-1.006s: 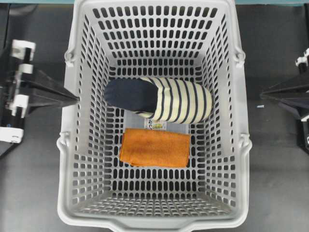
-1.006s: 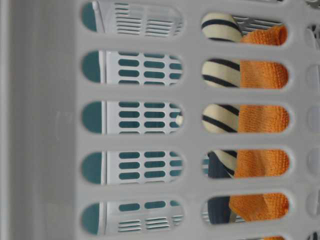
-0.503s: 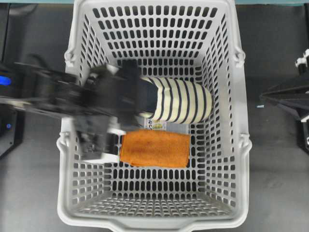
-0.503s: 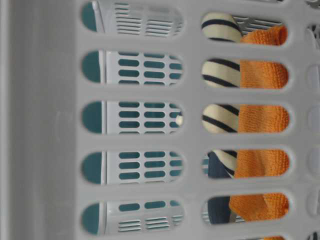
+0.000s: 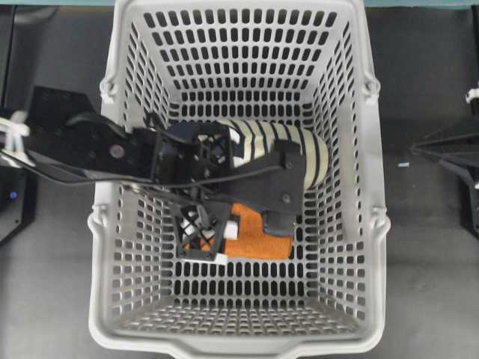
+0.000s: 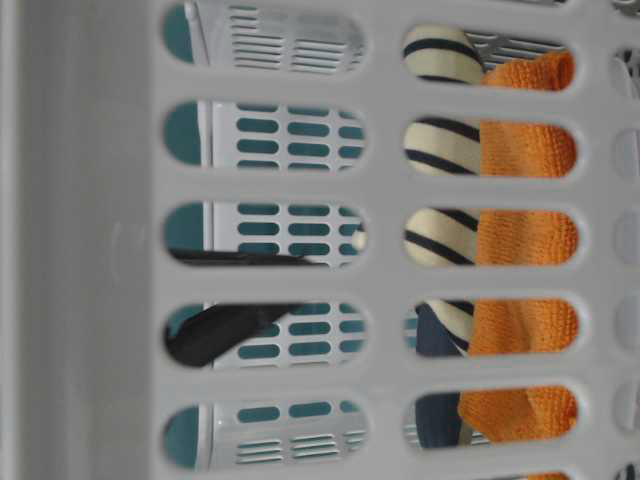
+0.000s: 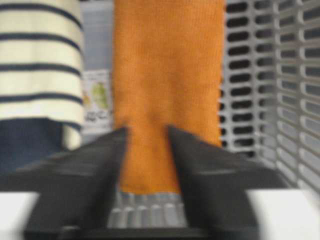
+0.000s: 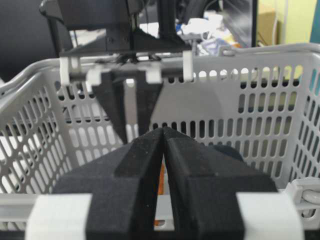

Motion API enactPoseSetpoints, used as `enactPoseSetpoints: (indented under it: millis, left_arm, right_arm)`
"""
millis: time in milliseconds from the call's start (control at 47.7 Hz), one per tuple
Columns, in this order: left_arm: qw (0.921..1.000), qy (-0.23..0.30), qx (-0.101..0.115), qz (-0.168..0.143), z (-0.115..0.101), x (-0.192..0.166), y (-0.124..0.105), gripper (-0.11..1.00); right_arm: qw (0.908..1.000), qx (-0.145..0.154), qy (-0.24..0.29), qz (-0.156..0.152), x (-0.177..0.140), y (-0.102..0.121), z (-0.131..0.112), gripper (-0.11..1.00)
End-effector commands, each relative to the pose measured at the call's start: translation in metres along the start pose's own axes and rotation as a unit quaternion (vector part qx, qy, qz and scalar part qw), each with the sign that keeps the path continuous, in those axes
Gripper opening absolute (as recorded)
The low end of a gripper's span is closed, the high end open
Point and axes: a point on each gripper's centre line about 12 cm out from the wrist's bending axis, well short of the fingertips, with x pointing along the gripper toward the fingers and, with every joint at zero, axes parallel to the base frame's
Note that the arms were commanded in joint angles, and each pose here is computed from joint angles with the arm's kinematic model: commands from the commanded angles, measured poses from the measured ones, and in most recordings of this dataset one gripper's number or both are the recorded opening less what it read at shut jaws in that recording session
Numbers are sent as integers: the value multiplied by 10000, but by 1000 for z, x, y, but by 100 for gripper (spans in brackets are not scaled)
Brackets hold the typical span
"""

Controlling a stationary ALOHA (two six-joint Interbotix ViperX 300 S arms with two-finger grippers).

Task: Pick up the orange cloth from the shopping basket with the left arm.
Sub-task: 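Lower the left gripper into the basket over the orange cloth, then close the left gripper on the orange cloth's edge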

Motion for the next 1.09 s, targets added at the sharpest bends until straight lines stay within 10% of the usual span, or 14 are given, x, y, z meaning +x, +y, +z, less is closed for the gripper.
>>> enactPoseSetpoints:
  millis: [0,189,713,860,1069]
  left_arm:
    - [9999,-116,60,-2,5,3,-2,47]
    - [9998,143,149,-30,-2,31,-7,90]
    - [9987,455,212,-89,-46,89,-16,88]
    - [9988,408,258,-87,-47,83,-15,75]
    - [9997,-73,214,-49,-23,48,-9,21]
  right_arm:
    - [10000,23,-30,6,1,0,2,0]
    - [10000,23,-23,6,1,0,1,0]
    - [10000,23,31,3,0,0,-2,0]
    - [10000,23,45,-13,0,-1,-4,0]
    - [10000,23,53,-14,0,-1,-4,0]
